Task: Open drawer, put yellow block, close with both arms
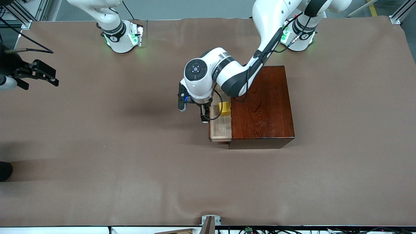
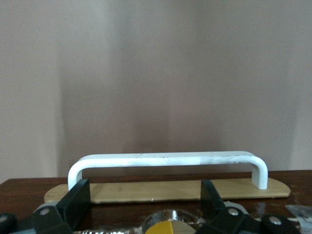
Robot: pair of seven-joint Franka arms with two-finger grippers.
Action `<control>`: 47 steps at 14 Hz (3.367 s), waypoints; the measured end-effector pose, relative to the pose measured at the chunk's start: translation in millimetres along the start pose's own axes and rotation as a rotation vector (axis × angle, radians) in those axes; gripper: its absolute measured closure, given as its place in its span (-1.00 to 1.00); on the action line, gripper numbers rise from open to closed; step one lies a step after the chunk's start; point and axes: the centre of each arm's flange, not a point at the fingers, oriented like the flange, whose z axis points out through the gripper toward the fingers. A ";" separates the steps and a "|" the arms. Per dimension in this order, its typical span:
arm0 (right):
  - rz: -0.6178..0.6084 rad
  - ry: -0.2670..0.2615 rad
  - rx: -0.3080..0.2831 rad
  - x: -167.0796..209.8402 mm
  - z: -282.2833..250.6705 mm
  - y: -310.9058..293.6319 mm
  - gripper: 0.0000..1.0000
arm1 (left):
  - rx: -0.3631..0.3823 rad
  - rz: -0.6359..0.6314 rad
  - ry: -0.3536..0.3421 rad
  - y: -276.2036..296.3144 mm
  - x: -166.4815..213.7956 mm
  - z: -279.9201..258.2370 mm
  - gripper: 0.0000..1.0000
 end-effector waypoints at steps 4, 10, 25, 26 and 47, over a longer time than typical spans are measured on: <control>0.002 -0.031 0.003 -3.7 1.8 0.9 -1.00 | 0.001 -0.002 -0.119 -9.1 -27.3 -4.8 -1.00; 0.026 -0.032 0.004 -5.4 1.6 16.3 -1.00 | 0.023 0.032 -0.178 -15.4 -42.8 -12.1 -1.00; 0.036 -0.035 0.004 -6.3 1.8 21.9 -1.00 | 0.105 -0.023 -0.111 -17.8 -26.3 -8.6 -1.00; 0.036 -0.035 0.004 -6.3 1.8 21.7 -1.00 | 0.114 -0.072 -0.034 -18.2 -19.6 -18.0 -1.00; 0.031 -0.043 0.006 -3.6 6.5 19.9 -1.00 | -0.096 -1.418 0.120 -98.8 -512.9 -232.2 -1.00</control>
